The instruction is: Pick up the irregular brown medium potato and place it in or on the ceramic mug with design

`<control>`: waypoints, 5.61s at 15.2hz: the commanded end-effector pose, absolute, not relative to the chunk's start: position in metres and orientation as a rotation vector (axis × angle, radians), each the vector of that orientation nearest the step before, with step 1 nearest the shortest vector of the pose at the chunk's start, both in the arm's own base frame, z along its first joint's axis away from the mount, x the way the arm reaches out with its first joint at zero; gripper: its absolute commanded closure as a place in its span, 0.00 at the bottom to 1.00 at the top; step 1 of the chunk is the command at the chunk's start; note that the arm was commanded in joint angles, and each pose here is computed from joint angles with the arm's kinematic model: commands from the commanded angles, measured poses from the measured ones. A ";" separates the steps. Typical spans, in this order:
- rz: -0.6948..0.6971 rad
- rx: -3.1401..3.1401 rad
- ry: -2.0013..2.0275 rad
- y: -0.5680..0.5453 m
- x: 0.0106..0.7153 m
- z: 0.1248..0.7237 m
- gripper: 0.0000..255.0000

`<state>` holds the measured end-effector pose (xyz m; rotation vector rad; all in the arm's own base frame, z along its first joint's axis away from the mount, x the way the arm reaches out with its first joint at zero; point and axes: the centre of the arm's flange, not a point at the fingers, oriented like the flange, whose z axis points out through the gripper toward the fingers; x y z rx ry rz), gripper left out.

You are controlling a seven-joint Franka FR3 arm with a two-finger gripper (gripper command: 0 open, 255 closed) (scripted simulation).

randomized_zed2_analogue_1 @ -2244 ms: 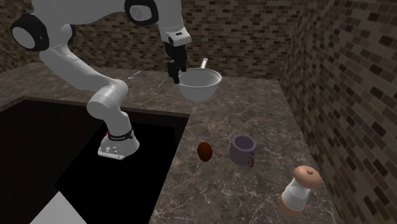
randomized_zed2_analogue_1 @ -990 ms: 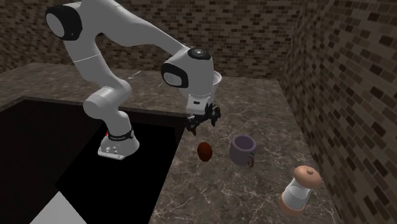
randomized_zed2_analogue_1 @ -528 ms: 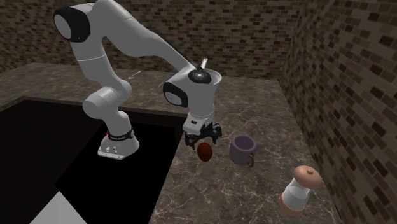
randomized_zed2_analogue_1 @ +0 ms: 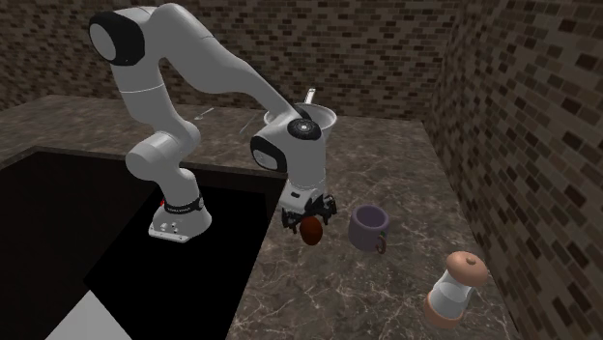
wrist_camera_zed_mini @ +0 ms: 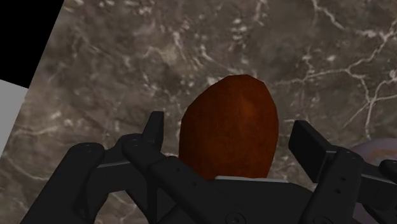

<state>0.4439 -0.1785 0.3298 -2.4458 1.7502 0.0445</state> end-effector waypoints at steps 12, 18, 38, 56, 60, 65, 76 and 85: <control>0.044 -2.446 1.750 -0.178 0.444 0.329 1.00; 0.044 -2.446 1.750 -0.178 0.444 0.350 1.00; 0.044 -2.446 1.750 -0.178 0.444 0.456 1.00; 0.044 -2.446 1.750 -0.187 0.562 0.505 1.00; 0.044 -2.446 1.750 -0.190 0.608 0.501 1.00; 0.044 -2.446 1.750 -0.190 0.608 0.475 1.00; 0.044 -2.446 1.750 -0.190 0.608 0.431 1.00; 0.044 -2.446 1.750 -0.190 0.608 0.431 0.00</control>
